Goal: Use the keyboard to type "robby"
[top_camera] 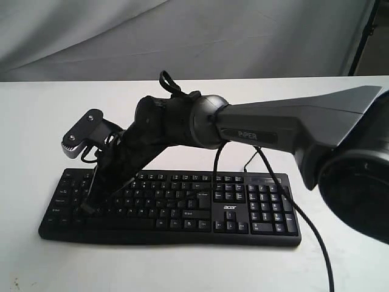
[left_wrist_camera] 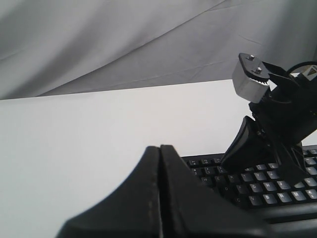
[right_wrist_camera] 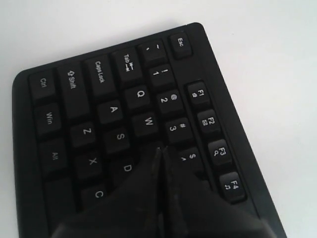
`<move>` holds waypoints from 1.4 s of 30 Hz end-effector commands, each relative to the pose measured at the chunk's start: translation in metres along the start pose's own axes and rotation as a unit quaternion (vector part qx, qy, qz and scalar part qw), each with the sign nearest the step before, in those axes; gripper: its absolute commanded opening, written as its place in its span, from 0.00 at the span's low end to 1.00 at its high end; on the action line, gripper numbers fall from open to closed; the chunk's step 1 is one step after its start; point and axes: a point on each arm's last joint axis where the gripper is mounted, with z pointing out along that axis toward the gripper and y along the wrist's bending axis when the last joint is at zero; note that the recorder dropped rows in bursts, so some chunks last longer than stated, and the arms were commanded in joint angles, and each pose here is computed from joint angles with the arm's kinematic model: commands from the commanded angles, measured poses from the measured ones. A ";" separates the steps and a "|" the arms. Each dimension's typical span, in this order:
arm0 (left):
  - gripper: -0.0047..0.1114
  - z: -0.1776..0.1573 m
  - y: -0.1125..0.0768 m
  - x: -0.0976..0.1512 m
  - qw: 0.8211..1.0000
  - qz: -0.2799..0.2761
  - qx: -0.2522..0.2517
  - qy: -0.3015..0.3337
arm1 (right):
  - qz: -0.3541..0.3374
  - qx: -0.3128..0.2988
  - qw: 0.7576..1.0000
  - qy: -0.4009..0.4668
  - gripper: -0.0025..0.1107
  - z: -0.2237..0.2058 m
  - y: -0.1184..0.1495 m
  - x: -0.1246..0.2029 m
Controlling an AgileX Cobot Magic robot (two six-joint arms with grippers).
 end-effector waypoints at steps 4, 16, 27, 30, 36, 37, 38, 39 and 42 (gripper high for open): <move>0.04 0.000 0.000 0.001 1.000 0.001 0.003 -0.002 | 0.001 0.004 1.000 -0.008 0.02 0.000 0.000 -0.002; 0.04 0.000 0.000 0.001 1.000 0.001 0.003 -0.002 | 0.000 0.004 1.000 -0.007 0.02 0.000 0.000 -0.002; 0.04 0.000 0.000 0.001 1.000 0.001 0.003 -0.002 | -0.001 0.009 1.000 -0.010 0.02 0.000 -0.001 -0.003; 0.04 0.000 0.000 0.001 1.000 0.001 0.003 -0.002 | -0.004 0.012 1.000 -0.009 0.02 0.000 -0.002 -0.002; 0.04 0.000 0.000 0.001 1.000 0.001 0.003 -0.002 | -0.005 0.012 1.000 0.000 0.02 0.006 -0.003 0.003; 0.04 0.000 0.000 0.001 1.000 0.001 0.003 -0.002 | -0.003 0.011 1.000 0.001 0.02 0.008 -0.002 0.004; 0.04 0.000 0.000 0.001 1.000 0.001 0.003 -0.002 | -0.003 0.011 1.000 0.001 0.02 0.008 -0.002 0.004; 0.04 0.000 0.000 0.001 1.000 0.001 0.003 -0.002 | -0.002 0.010 1.000 0.002 0.02 0.009 -0.002 0.004; 0.04 0.000 0.000 0.001 1.000 0.001 0.003 -0.002 | -0.002 0.010 1.000 0.002 0.02 0.009 -0.002 0.004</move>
